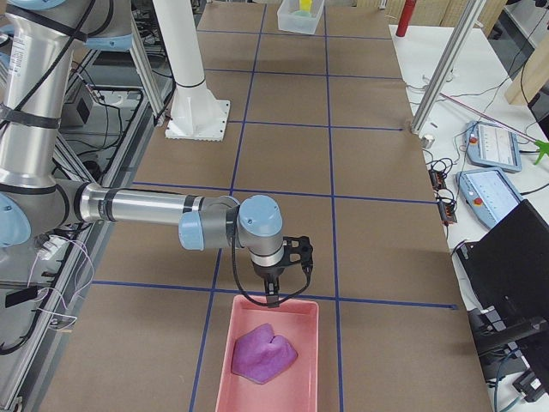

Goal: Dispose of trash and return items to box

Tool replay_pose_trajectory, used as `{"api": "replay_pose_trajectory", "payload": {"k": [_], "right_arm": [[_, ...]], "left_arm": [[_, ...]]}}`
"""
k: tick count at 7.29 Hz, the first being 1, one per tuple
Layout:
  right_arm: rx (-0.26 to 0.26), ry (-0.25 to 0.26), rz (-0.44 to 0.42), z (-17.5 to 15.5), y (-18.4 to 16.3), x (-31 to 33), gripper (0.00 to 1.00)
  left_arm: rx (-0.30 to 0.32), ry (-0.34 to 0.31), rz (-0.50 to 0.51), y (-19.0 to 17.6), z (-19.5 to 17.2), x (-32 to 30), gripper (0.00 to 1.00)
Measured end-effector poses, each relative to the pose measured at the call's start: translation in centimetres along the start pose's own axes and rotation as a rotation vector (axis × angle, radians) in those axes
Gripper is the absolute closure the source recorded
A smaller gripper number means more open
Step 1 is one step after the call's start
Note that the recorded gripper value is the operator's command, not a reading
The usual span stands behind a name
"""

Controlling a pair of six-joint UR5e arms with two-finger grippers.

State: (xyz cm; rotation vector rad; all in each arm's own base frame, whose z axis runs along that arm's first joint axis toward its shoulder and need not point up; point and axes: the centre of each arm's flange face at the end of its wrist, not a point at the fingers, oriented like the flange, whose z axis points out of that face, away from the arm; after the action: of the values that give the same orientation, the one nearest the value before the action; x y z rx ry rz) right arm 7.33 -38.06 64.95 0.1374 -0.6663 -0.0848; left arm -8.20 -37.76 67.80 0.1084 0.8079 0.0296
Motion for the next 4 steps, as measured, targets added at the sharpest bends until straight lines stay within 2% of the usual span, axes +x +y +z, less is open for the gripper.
{"api": "replay_pose_trajectory", "payload": {"k": [4], "right_arm": [[0.012, -0.005, -0.011, -0.47, -0.58, -0.43, 0.00]], "left_arm": [[0.000, 0.000, -0.001, -0.07, 0.01, -0.01, 0.02]]}}
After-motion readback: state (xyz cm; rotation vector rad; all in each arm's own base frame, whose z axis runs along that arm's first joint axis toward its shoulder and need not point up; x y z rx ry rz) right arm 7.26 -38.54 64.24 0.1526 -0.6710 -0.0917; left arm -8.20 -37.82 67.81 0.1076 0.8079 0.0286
